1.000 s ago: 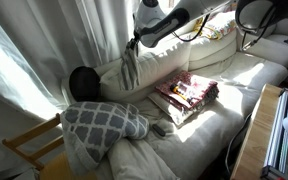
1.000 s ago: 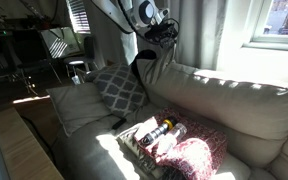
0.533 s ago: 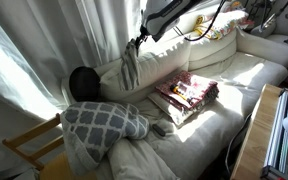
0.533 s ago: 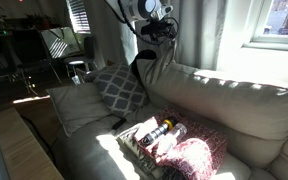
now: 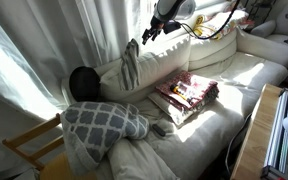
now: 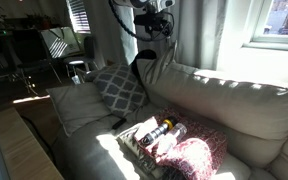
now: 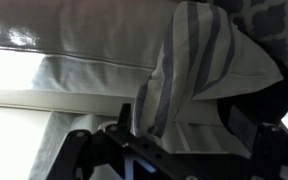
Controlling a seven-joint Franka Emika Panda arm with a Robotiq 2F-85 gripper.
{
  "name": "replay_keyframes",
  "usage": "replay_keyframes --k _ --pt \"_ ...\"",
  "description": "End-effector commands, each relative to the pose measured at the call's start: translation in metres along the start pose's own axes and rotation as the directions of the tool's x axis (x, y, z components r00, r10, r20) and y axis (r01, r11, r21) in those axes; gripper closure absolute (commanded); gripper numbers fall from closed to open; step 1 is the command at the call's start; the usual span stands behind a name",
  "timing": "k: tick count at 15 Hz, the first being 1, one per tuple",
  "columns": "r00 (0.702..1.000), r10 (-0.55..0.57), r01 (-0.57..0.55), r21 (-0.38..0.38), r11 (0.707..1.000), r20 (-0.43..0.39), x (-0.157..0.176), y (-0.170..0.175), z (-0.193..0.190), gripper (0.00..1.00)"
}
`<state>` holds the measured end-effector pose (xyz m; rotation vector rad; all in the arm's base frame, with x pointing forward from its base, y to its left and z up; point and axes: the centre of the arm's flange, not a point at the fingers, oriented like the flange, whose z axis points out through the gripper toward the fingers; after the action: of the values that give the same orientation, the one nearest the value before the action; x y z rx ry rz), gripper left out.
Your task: Put the towel on the backrest of the chair
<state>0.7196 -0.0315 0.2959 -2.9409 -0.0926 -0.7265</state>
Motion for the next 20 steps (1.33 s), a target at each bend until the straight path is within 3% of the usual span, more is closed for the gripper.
replay_keyframes --k 1,10,20 --pt "0.999 0.036 -0.036 0.086 0.996 0.002 -0.039 0.014 -0.039 0.0" --pt "0.999 0.013 -0.001 0.234 0.972 -0.047 -0.066 0.011 -0.071 0.0" --pt "0.997 0.007 0.009 0.206 0.979 -0.077 -0.105 0.029 -0.099 0.0"
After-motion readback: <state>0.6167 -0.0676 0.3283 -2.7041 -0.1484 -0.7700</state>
